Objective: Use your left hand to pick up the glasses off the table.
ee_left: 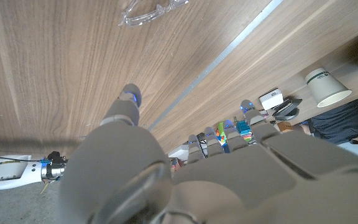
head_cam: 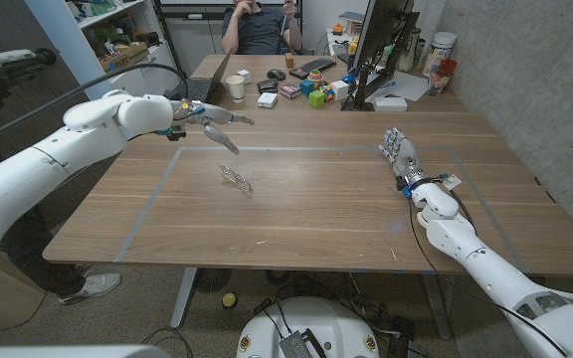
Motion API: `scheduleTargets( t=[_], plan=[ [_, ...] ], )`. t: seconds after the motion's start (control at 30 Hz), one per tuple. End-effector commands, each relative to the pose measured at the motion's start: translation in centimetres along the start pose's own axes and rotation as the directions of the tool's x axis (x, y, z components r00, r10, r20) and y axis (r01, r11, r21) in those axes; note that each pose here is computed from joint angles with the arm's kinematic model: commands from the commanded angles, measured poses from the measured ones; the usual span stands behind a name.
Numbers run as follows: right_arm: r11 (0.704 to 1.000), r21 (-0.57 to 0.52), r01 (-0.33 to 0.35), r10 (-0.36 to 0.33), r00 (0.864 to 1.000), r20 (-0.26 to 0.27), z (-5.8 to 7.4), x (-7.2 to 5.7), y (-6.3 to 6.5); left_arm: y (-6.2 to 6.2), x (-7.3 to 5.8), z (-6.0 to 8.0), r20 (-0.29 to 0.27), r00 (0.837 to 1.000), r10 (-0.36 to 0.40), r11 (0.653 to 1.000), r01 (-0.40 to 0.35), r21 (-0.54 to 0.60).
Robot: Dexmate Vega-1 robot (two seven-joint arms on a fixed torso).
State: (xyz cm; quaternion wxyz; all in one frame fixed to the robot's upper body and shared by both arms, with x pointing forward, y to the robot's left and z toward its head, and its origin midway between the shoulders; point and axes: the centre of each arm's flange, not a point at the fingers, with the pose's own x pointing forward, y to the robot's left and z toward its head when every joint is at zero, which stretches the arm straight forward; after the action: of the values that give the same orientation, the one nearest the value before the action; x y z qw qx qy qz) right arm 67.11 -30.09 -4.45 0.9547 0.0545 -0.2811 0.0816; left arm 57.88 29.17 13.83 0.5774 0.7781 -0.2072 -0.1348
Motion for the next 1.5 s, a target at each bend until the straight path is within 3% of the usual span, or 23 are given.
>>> scheduleTargets(
  t=[0.03,0.7,1.17,1.5],
  plan=[
    [1.000,0.001,0.005,-0.005,1.000,-0.006,-0.3,0.4,0.2,-0.9,1.4,0.6,0.020,0.995,-0.101,0.994,0.100,0.049],
    [1.000,0.004,0.017,-0.017,1.000,-0.019,-0.8,0.6,0.3,-3.4,3.5,0.7,0.048,0.976,-0.214,0.976,0.211,0.056],
    [1.000,0.011,0.019,-0.019,1.000,-0.024,-1.2,0.7,0.2,-3.7,3.7,1.2,0.039,0.964,-0.262,0.962,0.258,0.092],
    [0.999,0.013,0.036,-0.035,0.999,-0.027,-1.3,0.6,-0.1,-4.1,4.0,1.7,0.021,0.944,-0.330,0.935,0.324,0.142]
  ],
)
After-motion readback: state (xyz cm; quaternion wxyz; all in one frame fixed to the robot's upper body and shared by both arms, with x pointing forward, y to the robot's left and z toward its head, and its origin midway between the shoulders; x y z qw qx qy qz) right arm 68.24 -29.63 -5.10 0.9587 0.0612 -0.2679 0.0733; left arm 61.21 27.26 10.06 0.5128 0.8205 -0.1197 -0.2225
